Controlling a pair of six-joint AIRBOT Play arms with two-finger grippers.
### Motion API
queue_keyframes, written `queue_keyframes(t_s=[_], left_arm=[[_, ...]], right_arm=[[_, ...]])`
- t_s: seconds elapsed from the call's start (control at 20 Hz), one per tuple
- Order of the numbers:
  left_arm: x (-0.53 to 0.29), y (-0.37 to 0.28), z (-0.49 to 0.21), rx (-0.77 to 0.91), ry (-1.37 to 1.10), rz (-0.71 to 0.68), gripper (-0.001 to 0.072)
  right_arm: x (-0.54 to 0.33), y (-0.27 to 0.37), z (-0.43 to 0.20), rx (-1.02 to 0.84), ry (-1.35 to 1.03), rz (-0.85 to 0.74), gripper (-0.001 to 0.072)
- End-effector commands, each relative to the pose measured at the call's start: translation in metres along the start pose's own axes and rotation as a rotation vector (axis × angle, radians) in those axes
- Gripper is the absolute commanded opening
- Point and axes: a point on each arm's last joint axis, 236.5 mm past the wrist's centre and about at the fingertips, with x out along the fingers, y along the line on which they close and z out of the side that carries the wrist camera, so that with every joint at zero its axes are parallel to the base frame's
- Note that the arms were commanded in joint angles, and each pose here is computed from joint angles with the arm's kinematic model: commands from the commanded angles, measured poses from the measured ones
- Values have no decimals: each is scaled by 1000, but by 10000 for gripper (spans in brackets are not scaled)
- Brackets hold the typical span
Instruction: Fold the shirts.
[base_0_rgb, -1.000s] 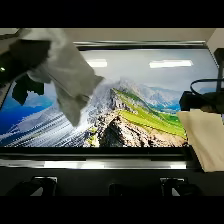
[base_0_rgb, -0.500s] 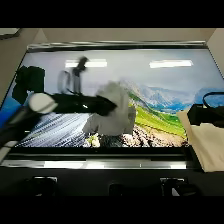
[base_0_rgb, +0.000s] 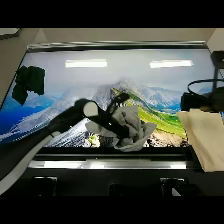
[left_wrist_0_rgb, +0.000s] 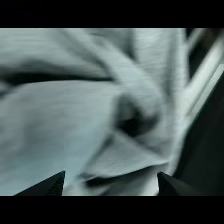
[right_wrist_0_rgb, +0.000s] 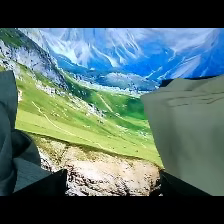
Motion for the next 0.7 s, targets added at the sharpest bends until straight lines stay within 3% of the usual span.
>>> queue_keyframes(t_s=[0.0,0.1,0.35,0.5,0.65], left_arm=[[-73,107,-19,-118,54,263,704],[-96,153,-46,-285,61,284,704],[-71,200,-110,-641,44,134,704],[-45,196,-109,-744,-32,17,704],[-21,198,-108,-786,-49,-8,704]], right_arm=[[42,37,-30,-30,218,115,671],[58,76,-59,-56,329,276,688],[105,93,-99,17,391,320,695],[104,120,-110,78,428,428,696],[107,121,-119,83,456,431,698]])
